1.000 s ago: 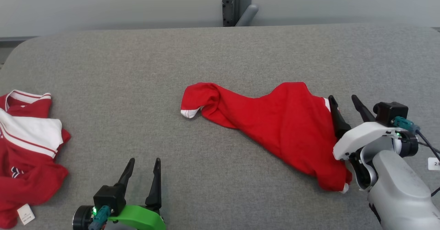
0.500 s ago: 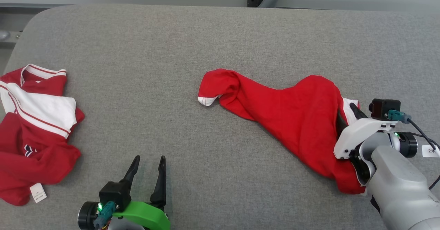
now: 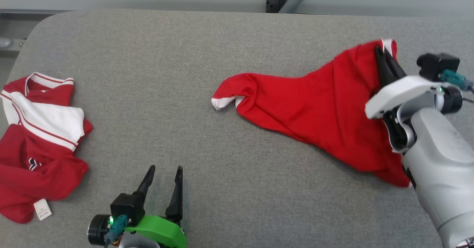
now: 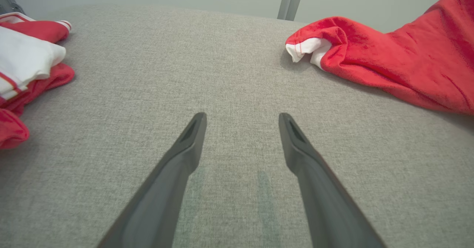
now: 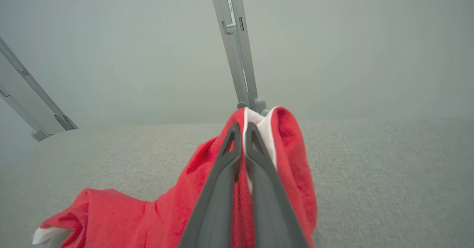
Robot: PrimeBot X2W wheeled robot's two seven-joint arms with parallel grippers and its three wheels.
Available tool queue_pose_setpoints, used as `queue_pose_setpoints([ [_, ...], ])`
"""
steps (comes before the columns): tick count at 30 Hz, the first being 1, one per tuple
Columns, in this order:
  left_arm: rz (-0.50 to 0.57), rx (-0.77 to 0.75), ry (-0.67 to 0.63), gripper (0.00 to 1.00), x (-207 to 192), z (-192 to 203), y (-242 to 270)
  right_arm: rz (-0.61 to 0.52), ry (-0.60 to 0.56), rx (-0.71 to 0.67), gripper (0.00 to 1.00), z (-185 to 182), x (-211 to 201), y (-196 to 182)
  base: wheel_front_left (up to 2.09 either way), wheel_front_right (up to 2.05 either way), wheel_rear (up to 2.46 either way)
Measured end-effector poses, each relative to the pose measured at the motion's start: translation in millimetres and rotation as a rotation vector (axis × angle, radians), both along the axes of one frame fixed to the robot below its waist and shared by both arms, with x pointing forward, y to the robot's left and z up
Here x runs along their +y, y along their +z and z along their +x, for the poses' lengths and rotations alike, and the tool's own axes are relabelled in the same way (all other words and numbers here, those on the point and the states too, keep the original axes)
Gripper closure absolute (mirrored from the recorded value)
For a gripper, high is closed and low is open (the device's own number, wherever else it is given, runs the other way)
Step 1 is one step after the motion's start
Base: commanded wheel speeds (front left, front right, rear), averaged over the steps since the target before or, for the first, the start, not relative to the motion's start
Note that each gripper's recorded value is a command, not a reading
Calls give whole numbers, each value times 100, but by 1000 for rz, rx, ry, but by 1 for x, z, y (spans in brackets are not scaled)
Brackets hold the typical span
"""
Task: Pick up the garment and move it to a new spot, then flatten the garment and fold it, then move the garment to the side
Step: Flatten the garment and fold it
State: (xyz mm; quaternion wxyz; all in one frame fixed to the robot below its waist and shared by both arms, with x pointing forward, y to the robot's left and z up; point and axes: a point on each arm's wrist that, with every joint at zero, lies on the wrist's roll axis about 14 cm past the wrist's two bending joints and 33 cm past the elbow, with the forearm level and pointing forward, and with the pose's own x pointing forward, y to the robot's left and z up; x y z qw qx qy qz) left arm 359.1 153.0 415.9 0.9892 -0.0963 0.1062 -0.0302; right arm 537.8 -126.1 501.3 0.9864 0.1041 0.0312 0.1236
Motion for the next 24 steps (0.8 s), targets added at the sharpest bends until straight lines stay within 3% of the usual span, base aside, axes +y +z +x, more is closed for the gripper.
queue_pose_setpoints([
  [4,-2,-6,1,0,0,-3,2,24,112,-232,100,8,41,80,0,0,0],
  [6,-6,-5,3,0,1,-7,3,37,266,-319,100,-7,93,109,0,0,0],
  [11,-20,7,23,0,5,-16,0,49,514,-290,100,-48,165,98,0,0,0],
  [15,-28,20,55,0,12,-27,-3,21,710,-115,99,-95,205,41,0,0,0],
  [16,-33,23,68,0,14,-29,-3,8,745,-54,30,-106,211,23,0,0,0],
  [17,-37,27,78,0,16,-31,-4,-6,778,-3,0,-118,215,7,0,0,0],
  [20,-40,32,102,0,22,-36,-5,-16,812,85,0,-136,217,-22,0,0,0],
  [24,-37,28,119,0,26,-36,-4,21,790,130,0,-141,211,-30,0,0,0],
])
